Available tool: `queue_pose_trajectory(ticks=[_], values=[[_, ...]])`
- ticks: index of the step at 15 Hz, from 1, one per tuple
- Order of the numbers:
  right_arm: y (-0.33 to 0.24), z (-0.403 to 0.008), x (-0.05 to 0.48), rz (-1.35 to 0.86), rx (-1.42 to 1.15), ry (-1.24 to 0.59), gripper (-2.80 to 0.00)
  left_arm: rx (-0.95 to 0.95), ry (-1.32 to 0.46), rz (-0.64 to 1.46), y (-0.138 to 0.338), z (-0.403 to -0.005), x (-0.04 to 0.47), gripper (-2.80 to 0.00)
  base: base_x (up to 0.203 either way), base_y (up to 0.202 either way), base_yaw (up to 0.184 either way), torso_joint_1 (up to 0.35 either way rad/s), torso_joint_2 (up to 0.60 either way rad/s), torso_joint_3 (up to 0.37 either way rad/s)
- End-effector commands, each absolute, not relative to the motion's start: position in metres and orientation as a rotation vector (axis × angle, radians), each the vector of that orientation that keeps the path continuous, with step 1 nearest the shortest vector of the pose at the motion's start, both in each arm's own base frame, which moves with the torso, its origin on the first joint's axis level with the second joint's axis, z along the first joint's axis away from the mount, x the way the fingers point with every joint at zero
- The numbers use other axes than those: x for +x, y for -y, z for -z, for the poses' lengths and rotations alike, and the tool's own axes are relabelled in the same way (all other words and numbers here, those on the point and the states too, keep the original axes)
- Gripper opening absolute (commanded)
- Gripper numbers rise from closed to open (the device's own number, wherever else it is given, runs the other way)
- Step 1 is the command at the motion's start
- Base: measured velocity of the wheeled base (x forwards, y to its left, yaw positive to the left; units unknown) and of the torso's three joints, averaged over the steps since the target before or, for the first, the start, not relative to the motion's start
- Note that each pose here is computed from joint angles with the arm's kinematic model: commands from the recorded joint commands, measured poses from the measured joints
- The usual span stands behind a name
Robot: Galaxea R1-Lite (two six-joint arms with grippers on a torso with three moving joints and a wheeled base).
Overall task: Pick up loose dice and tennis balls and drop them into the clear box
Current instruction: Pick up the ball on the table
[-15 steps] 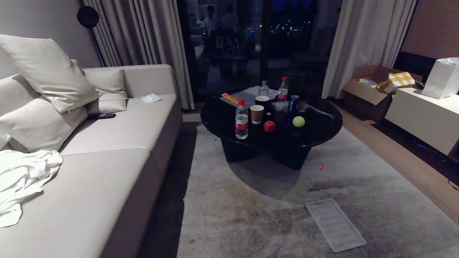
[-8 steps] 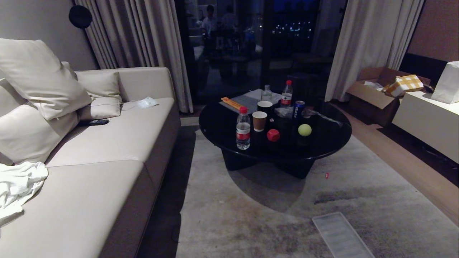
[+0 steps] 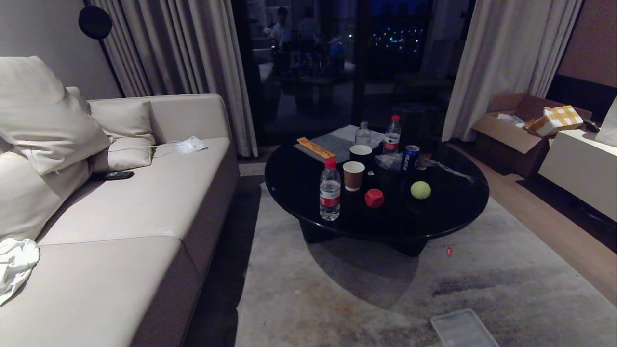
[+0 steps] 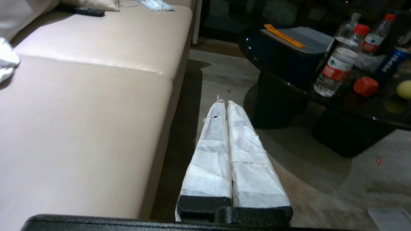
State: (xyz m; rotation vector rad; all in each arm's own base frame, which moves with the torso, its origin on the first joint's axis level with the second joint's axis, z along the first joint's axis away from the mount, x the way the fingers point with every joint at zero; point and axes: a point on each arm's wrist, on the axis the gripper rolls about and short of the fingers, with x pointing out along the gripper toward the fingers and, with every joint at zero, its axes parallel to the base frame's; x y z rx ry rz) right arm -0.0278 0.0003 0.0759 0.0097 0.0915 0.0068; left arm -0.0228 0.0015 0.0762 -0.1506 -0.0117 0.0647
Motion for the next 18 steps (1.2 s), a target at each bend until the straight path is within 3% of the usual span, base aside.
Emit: queue_pose_trajectory(ticks=[1,18], values=[[-0.0002,-0.0759,-0.0277,-0.007,0.010,-0.094,-2.80,-0.152,0.012,-0.065,-0.0016,-0.0763,-0.0228,-2.80,0.184,0.000,-0.001,0.002,0.00,0.007],[-0.0002,-0.0759,-0.0277,-0.007,0.010,-0.094,-2.80,-0.152,0.011,-0.065,-0.0016,-0.0763,-0.0227,-2.80,0.184,0.000,-0.001,0.002,0.00,0.001]])
